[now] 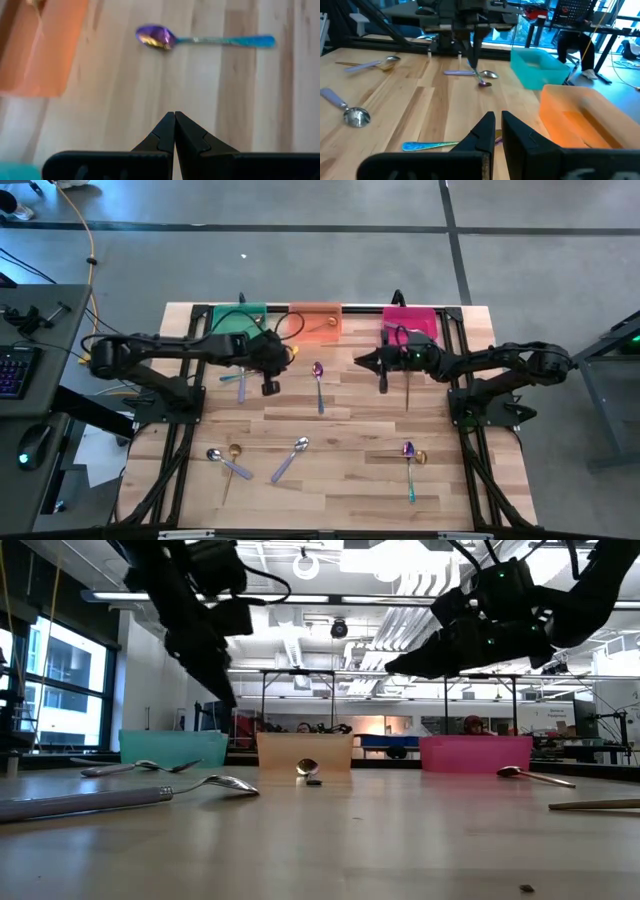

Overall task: Sort silverware by color (type)
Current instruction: Put the blue spoon into the green bin

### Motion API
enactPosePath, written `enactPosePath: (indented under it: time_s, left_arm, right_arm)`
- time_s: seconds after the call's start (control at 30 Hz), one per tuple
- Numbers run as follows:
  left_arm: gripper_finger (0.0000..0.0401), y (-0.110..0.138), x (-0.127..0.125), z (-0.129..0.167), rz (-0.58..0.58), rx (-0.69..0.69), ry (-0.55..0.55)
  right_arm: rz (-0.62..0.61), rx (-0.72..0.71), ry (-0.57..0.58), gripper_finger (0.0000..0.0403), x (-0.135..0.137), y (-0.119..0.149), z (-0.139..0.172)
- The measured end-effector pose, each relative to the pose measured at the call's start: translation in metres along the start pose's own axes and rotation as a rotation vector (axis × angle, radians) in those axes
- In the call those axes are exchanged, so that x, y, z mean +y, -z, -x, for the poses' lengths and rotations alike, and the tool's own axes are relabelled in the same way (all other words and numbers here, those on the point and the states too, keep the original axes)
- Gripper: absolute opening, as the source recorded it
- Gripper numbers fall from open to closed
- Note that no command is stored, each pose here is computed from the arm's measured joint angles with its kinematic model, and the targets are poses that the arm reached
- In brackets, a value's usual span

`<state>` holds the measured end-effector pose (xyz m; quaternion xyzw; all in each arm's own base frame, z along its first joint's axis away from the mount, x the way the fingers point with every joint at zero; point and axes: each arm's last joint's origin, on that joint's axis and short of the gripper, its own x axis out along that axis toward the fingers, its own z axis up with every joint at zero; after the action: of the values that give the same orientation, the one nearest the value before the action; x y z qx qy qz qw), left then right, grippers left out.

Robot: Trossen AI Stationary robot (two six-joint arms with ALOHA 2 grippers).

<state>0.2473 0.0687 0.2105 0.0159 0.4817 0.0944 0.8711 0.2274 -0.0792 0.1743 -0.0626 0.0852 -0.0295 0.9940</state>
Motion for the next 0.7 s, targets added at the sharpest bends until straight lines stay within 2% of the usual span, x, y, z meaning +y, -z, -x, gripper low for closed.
enactPosePath:
  time_s: [0.3, 0.53, 0.7]
  left_arm:
    - [0.0001, 0.018, 0.003, 0.023, 0.042, 0.118, 0.005]
    - [0.0001, 0.029, 0.019, 0.024, 0.094, 0.207, -0.016]
    - [0.0001, 0.034, 0.036, 0.025, 0.148, 0.214, -0.047]
  right_arm:
    - [0.016, -0.041, 0.001, 0.0016, 0.000, -0.007, -0.002]
    - [0.069, -0.094, 0.037, 0.0016, -0.012, -0.028, -0.009]
    - [0.120, -0.136, 0.091, 0.0016, -0.028, -0.044, -0.011]
